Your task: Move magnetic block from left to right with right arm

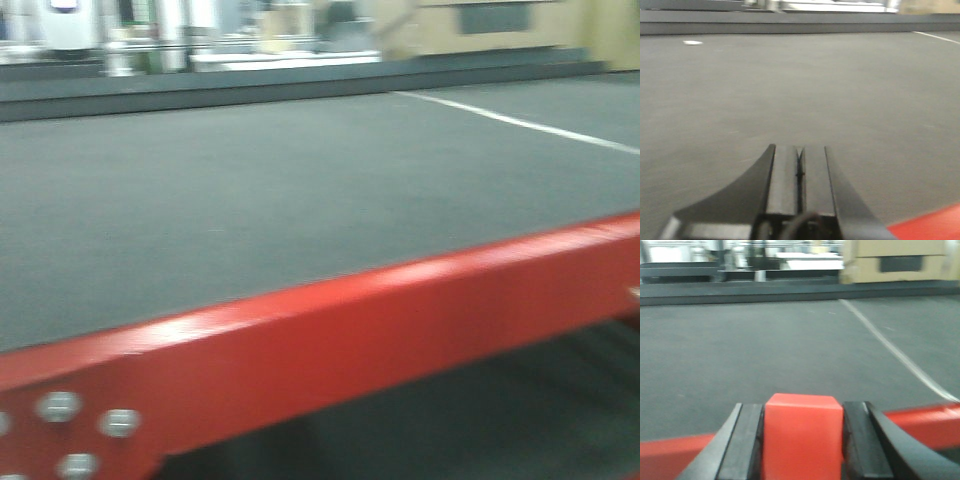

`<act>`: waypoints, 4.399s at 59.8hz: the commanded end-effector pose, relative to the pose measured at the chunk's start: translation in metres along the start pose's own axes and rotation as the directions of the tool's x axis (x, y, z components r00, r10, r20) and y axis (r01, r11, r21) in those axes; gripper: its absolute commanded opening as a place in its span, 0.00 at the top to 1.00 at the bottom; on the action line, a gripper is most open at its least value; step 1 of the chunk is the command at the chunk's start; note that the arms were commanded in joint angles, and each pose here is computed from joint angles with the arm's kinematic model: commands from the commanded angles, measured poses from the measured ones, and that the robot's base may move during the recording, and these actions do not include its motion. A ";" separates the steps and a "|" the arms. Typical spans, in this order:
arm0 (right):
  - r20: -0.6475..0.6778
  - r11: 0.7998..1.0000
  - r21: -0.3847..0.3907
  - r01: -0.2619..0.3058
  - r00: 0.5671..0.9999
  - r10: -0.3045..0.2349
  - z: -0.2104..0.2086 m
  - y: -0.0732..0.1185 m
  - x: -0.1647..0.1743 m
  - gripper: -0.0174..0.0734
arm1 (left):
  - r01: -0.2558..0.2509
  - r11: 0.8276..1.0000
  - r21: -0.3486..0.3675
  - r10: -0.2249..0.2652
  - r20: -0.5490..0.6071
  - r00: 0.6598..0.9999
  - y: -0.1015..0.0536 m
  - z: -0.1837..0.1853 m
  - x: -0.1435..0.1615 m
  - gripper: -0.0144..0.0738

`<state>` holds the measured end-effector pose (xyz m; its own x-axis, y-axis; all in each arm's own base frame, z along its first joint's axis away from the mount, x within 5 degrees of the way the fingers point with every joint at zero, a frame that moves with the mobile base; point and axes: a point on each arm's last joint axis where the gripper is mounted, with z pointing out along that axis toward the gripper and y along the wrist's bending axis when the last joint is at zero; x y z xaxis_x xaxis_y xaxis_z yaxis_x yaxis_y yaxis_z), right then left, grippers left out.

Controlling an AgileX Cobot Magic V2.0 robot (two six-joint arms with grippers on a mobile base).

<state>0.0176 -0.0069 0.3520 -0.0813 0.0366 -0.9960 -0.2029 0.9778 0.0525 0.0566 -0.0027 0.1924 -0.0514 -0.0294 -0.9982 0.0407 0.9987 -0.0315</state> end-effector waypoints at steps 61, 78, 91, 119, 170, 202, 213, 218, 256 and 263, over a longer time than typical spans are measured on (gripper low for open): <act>0.096 1.000 -0.005 0.026 0.995 -0.025 -0.001 0.001 -0.015 0.61 | 0.069 0.994 0.083 -0.077 0.107 0.991 -0.004 -0.001 -0.008 0.97; 0.096 1.000 -0.005 0.026 0.995 -0.025 -0.001 0.001 -0.015 0.61 | 0.002 0.997 0.072 -0.015 0.175 0.985 -0.004 -0.002 -0.013 0.97; 0.096 1.000 -0.005 0.026 0.995 -0.025 -0.001 0.001 -0.015 0.61 | 0.002 0.997 0.074 -0.015 0.173 0.985 -0.004 -0.002 -0.013 0.97; 0.096 1.000 -0.005 0.026 0.995 -0.025 -0.001 0.001 -0.015 0.61 | 0.002 0.997 0.074 -0.015 0.173 0.985 -0.004 -0.002 -0.013 0.97; 0.092 1.000 -0.005 0.026 0.995 -0.026 0.000 0.001 -0.015 0.61 | 0.002 0.997 0.081 -0.016 0.171 0.985 -0.004 -0.002 -0.013 0.97; 0.093 1.000 -0.005 0.026 0.995 -0.026 0.000 0.001 -0.015 0.61 | 0.002 0.997 0.081 -0.015 0.170 0.985 -0.004 -0.002 -0.013 0.97; 0.093 1.000 -0.005 0.026 0.995 -0.026 0.000 0.001 -0.015 0.61 | 0.002 0.997 0.081 -0.015 0.170 0.985 -0.004 -0.002 -0.013 0.97; 0.093 1.000 -0.005 0.026 0.995 -0.026 0.000 0.001 -0.015 0.61 | 0.002 0.997 0.081 -0.015 0.170 0.985 -0.004 -0.002 -0.013 0.97; 0.093 1.000 -0.005 0.026 0.995 -0.026 0.000 0.001 -0.015 0.61 | 0.002 0.997 0.081 -0.015 0.168 0.986 -0.004 -0.002 -0.013 0.97; 0.093 1.000 -0.005 0.026 0.995 -0.026 0.000 0.001 -0.015 0.61 | 0.002 0.997 0.081 -0.015 0.168 0.986 -0.004 -0.002 -0.013 0.97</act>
<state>0.0174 -0.0070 0.3516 -0.0822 0.0366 -0.9959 -0.2025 0.9779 0.0526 0.0563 -0.0067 0.1998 0.0267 -0.0416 -0.9988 0.1172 0.9924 -0.0382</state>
